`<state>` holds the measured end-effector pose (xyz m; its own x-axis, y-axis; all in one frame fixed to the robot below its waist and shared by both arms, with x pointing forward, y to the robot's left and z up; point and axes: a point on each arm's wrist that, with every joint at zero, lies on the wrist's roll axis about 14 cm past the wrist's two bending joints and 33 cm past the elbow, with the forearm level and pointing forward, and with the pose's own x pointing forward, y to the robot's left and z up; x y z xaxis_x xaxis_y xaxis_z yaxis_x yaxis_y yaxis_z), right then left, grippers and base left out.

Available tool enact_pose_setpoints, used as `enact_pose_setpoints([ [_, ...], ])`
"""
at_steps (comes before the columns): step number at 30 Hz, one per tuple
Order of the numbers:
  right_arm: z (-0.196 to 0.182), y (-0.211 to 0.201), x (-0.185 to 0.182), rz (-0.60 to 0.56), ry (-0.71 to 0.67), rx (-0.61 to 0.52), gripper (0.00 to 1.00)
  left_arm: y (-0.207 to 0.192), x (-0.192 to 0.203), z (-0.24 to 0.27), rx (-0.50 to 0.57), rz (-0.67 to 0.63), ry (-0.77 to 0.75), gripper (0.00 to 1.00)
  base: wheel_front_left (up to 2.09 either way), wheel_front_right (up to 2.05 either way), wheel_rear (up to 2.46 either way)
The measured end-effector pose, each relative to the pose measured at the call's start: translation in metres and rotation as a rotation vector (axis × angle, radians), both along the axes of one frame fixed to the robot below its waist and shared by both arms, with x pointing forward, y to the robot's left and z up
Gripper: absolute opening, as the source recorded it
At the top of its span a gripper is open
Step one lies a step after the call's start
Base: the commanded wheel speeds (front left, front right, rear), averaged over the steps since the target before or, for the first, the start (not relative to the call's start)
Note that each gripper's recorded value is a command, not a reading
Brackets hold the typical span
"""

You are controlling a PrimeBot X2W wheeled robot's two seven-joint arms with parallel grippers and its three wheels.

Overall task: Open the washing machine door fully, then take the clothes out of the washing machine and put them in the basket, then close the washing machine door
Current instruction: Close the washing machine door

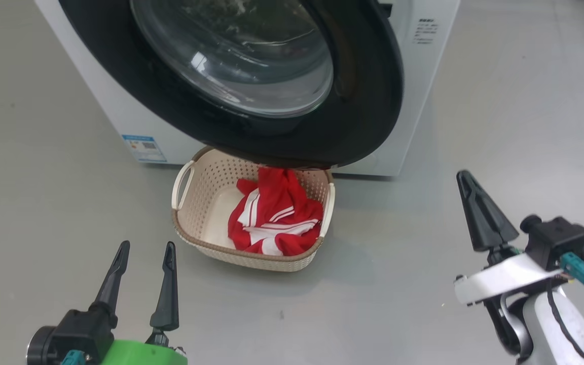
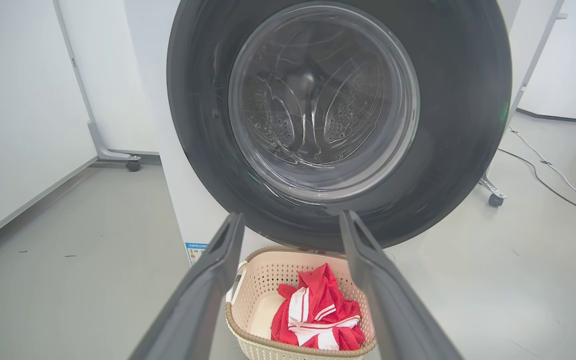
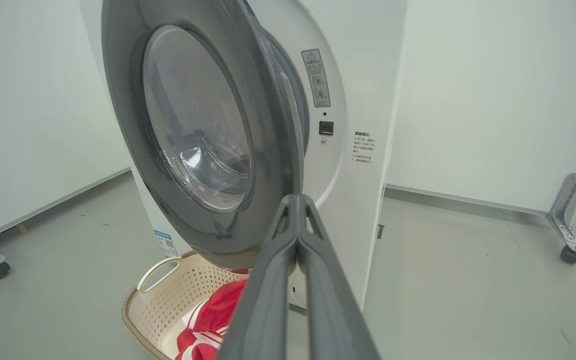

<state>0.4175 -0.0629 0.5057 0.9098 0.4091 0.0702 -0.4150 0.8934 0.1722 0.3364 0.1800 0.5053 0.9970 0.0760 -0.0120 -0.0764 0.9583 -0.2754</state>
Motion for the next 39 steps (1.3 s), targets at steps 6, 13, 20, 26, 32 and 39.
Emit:
enact_pose_setpoints([
  [6, 0.011, 0.032, 0.029, 0.100, -0.037, 0.006, 0.00, 0.010, 0.004, -0.005, 0.003, 0.044, 0.014, 1.00, 0.00, 0.00, 0.00],
  [13, 0.031, 0.066, 0.064, 0.178, -0.099, 0.056, 0.00, 0.020, 0.013, -0.010, 0.016, 0.080, 0.027, 1.00, 0.00, 0.00, 0.00],
  [20, 0.026, 0.090, 0.089, 0.216, -0.081, 0.103, 0.00, 0.027, 0.022, -0.015, 0.025, 0.105, 0.034, 1.00, 0.00, 0.00, 0.00],
  [26, 0.020, 0.101, 0.099, 0.230, -0.060, 0.115, 0.00, 0.028, 0.023, -0.019, 0.030, 0.110, 0.046, 1.00, 0.00, 0.00, 0.00],
  [32, 0.032, 0.108, 0.112, 0.243, -0.095, 0.124, 0.00, 0.026, 0.027, -0.021, 0.030, 0.104, 0.046, 1.00, 0.00, 0.00, 0.00],
  [39, 0.034, 0.107, 0.130, 0.232, -0.106, 0.106, 0.00, 0.023, 0.035, -0.021, 0.029, 0.094, 0.039, 1.00, 0.00, 0.00, 0.00],
])
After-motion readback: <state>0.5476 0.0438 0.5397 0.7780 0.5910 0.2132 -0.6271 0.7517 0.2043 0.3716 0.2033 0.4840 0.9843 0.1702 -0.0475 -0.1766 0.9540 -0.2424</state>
